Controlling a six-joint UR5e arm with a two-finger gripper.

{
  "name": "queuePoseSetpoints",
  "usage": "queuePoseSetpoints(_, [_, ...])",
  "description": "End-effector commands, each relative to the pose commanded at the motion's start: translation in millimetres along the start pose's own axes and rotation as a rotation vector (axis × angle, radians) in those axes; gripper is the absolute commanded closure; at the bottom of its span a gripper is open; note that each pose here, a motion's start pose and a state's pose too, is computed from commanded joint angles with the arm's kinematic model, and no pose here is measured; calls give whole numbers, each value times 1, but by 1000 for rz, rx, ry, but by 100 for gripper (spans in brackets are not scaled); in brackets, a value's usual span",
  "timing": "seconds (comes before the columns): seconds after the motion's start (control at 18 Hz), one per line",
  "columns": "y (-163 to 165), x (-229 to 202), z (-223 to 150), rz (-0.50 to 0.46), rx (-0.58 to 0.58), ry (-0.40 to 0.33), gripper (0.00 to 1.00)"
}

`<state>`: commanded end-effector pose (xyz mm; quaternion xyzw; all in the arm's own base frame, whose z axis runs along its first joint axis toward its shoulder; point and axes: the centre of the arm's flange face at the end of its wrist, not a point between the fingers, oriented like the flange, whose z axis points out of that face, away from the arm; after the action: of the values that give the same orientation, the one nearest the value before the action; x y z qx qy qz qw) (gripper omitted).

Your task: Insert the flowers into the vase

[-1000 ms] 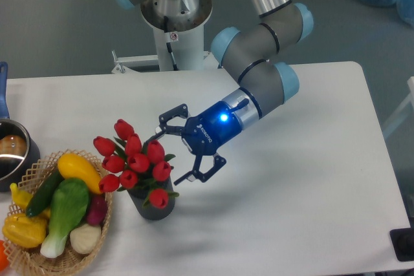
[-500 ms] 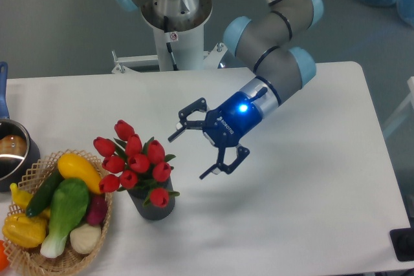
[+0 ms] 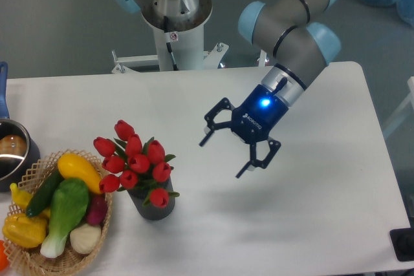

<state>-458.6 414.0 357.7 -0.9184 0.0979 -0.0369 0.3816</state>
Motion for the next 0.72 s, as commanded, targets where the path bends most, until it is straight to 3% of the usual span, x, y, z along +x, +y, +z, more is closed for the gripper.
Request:
queuePoseSetpoints(0.28, [4,-20,-15,56,-240,-106,0])
queuePoseSetpoints(0.5, [28,-38,-14,48,-456,-158,0])
queuePoseSetpoints(0.72, [35,-55,-20,67,-537,-187,0])
